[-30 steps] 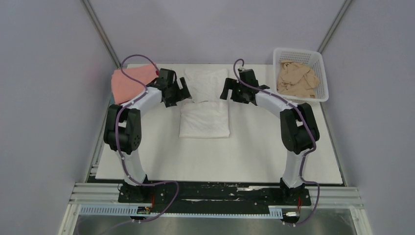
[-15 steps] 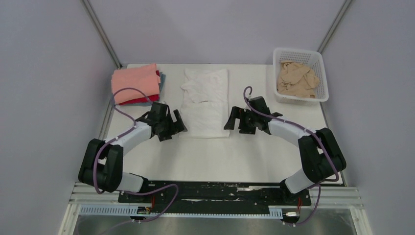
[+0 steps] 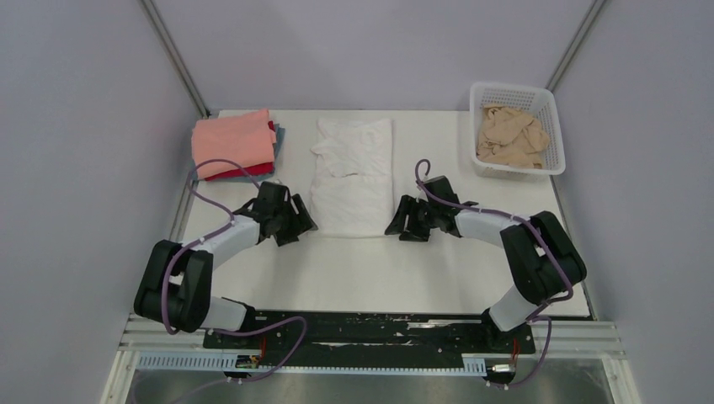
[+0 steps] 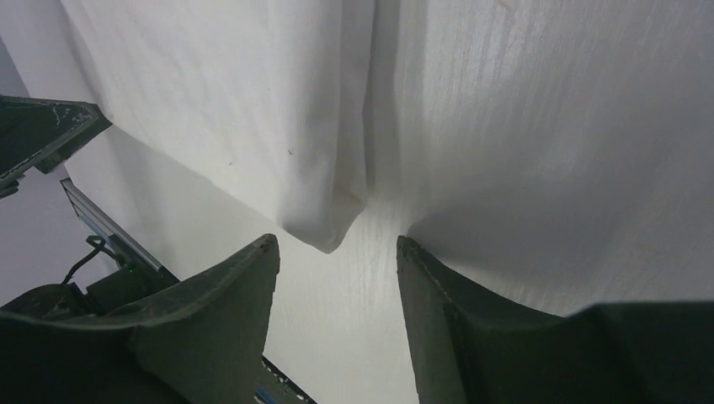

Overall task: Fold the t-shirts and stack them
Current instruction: Grab one side of the 2/3 rectangular tshirt with both arms, then fold the long partially folded tshirt into a neat square

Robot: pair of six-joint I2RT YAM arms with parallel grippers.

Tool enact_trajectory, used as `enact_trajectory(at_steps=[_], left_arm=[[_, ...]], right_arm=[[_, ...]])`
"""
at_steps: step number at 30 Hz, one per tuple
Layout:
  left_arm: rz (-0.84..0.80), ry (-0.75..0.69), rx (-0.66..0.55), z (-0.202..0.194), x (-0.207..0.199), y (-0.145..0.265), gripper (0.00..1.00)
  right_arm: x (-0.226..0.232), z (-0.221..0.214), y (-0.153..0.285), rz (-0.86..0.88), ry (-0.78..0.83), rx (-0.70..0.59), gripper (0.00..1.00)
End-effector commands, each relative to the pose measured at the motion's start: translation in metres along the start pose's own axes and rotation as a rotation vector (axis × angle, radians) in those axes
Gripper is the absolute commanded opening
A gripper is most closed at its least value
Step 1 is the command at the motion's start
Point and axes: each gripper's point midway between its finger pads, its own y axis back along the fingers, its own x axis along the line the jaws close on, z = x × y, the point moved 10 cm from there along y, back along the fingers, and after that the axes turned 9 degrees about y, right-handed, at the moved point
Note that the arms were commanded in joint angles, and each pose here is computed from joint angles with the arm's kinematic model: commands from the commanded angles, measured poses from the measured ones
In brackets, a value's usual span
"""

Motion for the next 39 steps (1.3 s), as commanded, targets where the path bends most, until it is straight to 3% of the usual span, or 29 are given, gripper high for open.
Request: enact_trajectory(at_steps=[1,5,9,11,12,13,14,15,24,33,39], left_arm=[[0.001,0.018,0.029,-0.003,0.002,-0.013,0.73],[-0.008,0.020,0.065,-0.006,0.003,-0.022,0.58],[-0.012,0.014,0.099,-0.008,0.004,-0.028,0.37],[-0.009,0.013,0.097,-0.008,0.006,-0.029,0.19],[-0.004,0.014,0.096,-0.009,0.007,-0.029,0.04],[0.002,0.013,0.093,-0.010,0.009,-0.029,0.01],[-0.006,0.013,0.086,-0.010,0.009,-0.027,0.00],[-0.015,0.015,0.078,-0.012,0.011,-0.025,0.00],[-0.142,-0.008,0.039,-0.034,0.017,0.032,0.00],[-0.403,-0.081,-0.059,-0.060,0.021,0.140,0.00],[-0.489,-0.127,-0.170,-0.057,0.015,0.195,0.00]], right_arm=[[-0.001,0.003,-0.009,-0.001,-0.012,-0.023,0.54],[-0.002,0.004,-0.013,0.001,-0.018,-0.018,0.48],[-0.005,0.002,-0.018,0.003,-0.035,-0.003,0.40],[-0.005,-0.001,-0.020,0.020,-0.038,0.005,0.32],[-0.006,-0.003,-0.021,0.023,-0.041,0.014,0.27],[-0.004,-0.003,-0.023,0.034,-0.037,0.012,0.17],[-0.003,-0.003,-0.024,0.050,-0.027,0.005,0.04],[-0.002,-0.004,-0.023,0.063,-0.022,0.004,0.00],[0.026,-0.043,0.030,0.188,0.047,0.103,0.00],[0.083,-0.089,0.104,0.455,0.190,0.261,0.02],[0.107,-0.093,0.147,0.598,0.257,0.215,0.03]])
